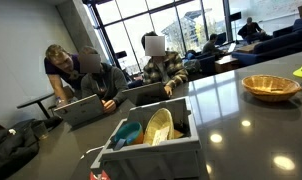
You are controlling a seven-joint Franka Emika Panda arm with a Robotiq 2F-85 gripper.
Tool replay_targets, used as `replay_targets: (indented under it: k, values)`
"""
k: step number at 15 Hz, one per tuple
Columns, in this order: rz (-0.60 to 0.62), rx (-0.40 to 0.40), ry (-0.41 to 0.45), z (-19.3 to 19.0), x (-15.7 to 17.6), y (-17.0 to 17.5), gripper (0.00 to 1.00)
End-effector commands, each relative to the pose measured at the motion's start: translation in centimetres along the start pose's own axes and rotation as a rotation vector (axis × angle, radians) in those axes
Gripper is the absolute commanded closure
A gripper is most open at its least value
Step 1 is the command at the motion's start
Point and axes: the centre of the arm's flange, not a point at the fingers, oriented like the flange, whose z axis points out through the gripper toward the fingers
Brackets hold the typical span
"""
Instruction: Use the fork to pick up a piece of food
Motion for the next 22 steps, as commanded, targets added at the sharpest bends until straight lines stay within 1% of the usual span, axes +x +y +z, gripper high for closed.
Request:
replay_targets:
  k: [1,4,6,10,11,14,22]
  values:
    - [-0.080,-0.060,0.067,-0.7,-1.3,-0.9,0.99]
    - [-0.171,-0.144,0.119,-0.2,-1.3,-1.0,0.99]
    - [-0.224,-0.173,0.139,0.2,-1.2,-0.9,0.99]
    - [-0.341,-0.170,0.173,0.3,-1.2,-2.6,0.99]
    - [-0.270,-0.134,0.134,1.9,0.2,-0.4,0.95]
    - [-0.312,-0.127,0.158,1.8,-0.1,-1.3,0.95]
    - [-0.322,-0.129,0.166,1.7,-0.2,-1.4,0.95]
